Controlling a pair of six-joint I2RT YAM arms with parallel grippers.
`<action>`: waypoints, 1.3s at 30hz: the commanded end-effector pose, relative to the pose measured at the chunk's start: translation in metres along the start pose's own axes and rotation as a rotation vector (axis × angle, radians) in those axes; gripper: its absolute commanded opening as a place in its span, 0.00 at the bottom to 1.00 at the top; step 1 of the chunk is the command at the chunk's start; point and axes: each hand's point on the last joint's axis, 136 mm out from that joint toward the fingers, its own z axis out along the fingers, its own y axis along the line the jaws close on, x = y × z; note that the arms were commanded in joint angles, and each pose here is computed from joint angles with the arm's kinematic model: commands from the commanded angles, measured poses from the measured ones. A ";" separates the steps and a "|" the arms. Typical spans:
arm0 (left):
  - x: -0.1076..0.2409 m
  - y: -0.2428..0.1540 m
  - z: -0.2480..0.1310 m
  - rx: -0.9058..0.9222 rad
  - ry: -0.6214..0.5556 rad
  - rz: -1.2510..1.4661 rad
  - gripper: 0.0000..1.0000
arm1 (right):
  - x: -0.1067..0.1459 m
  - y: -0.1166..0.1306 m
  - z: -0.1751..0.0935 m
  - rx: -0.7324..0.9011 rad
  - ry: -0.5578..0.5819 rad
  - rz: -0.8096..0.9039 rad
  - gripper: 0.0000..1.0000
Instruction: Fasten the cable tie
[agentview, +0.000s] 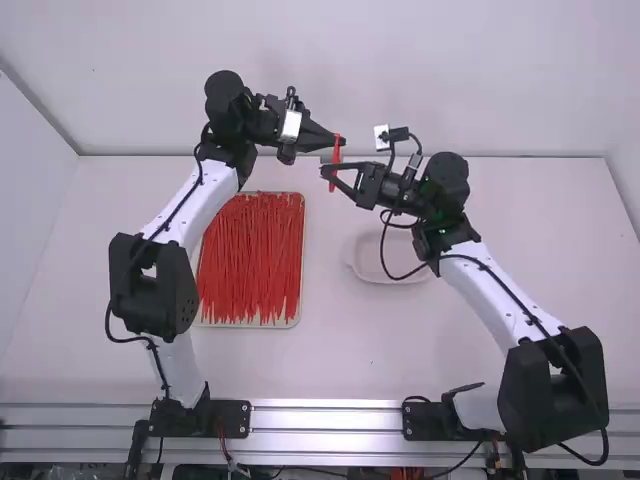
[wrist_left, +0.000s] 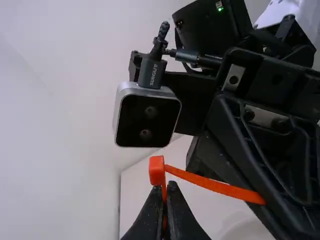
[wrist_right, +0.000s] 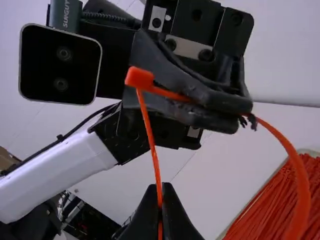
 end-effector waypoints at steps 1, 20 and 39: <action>-0.005 -0.003 0.001 0.016 -0.006 0.004 0.02 | -0.011 0.012 0.000 -0.019 -0.016 -0.029 0.00; -0.006 -0.009 0.016 0.045 -0.023 -0.038 0.02 | -0.038 0.018 -0.002 -0.011 -0.141 -0.091 0.00; -0.012 -0.010 0.021 0.055 -0.032 0.049 0.01 | -0.060 0.022 -0.022 -0.035 -0.197 -0.061 0.00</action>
